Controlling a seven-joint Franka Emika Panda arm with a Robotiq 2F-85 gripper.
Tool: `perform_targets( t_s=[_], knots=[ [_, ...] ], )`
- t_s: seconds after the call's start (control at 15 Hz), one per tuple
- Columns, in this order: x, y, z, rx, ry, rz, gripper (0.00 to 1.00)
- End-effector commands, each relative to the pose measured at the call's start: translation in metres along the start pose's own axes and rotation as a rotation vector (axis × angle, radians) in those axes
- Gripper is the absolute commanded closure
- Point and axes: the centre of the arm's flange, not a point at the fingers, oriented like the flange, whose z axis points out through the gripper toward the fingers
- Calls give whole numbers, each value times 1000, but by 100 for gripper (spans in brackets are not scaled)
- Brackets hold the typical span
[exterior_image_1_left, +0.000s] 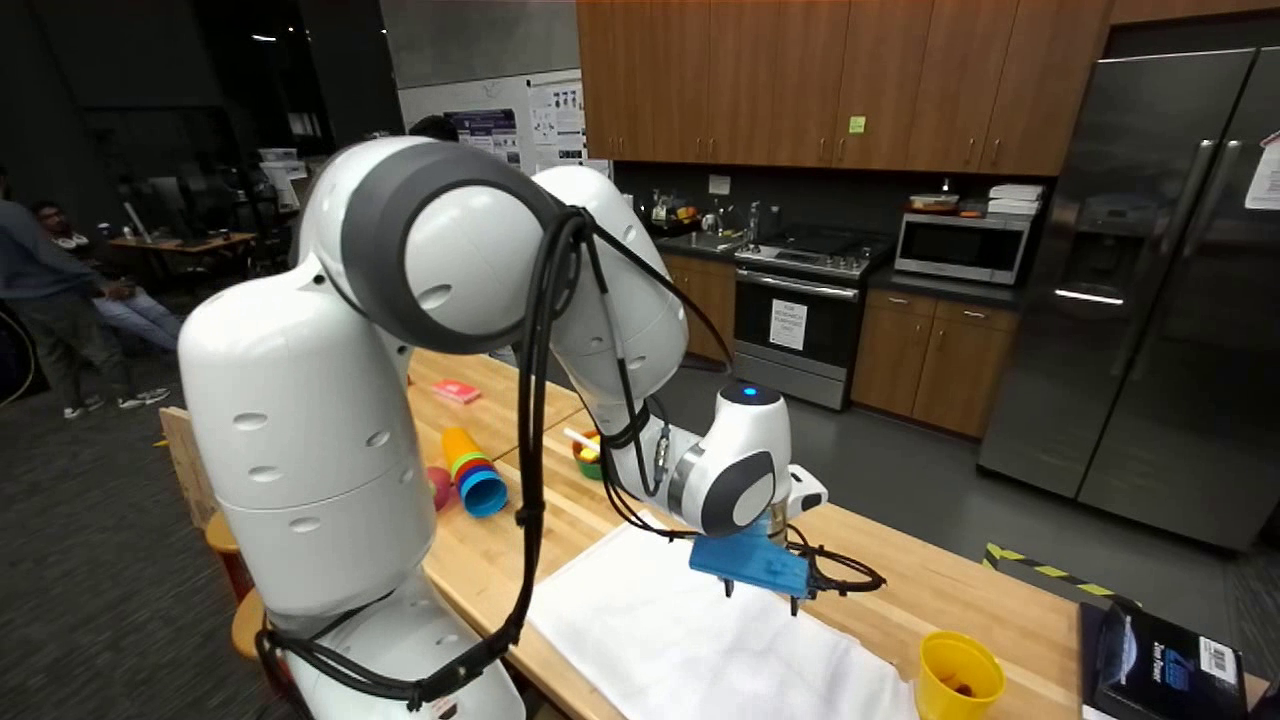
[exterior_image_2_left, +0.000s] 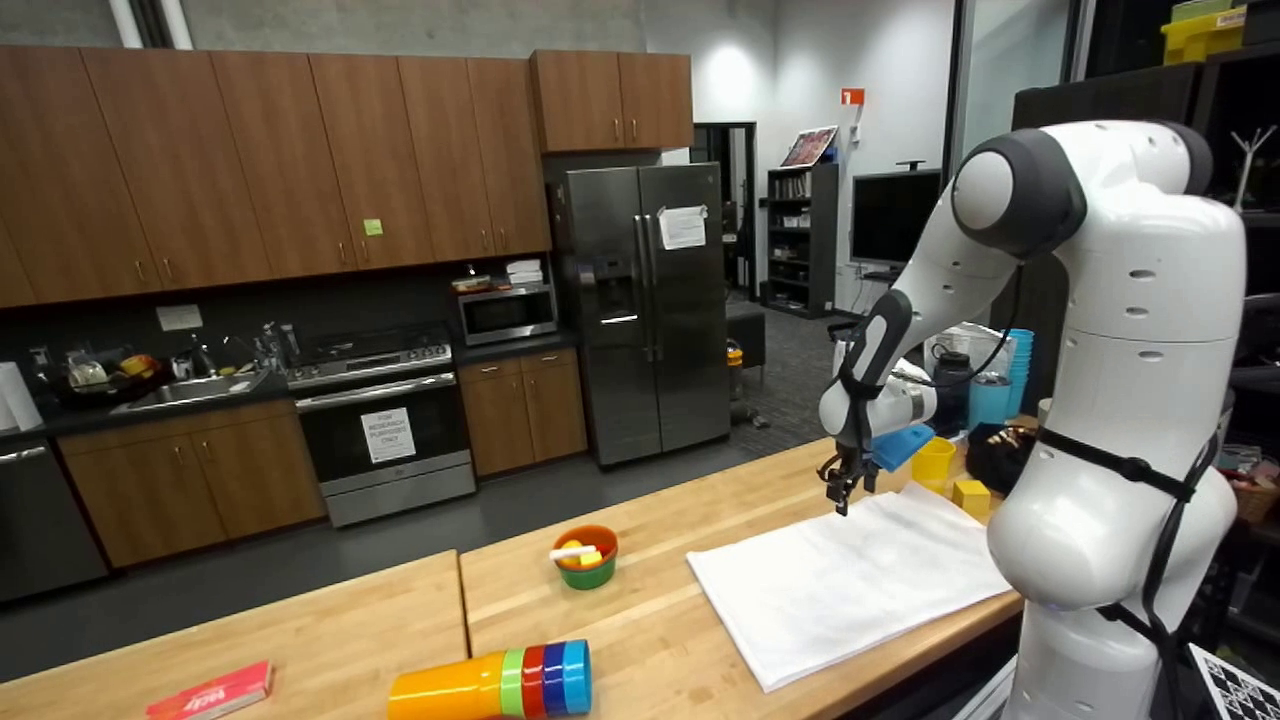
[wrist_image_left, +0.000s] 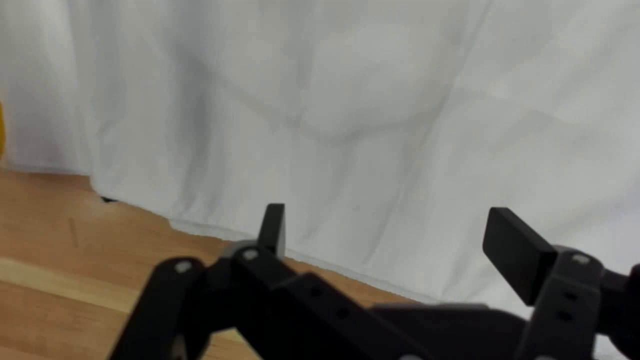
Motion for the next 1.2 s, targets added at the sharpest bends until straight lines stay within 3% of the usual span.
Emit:
perform_targets(
  t_s=[0.0, 1.13],
  knots=[
    [1, 3, 3, -5, 3, -15, 0],
    [5, 3, 4, -9, 7, -33, 0]
  ],
)
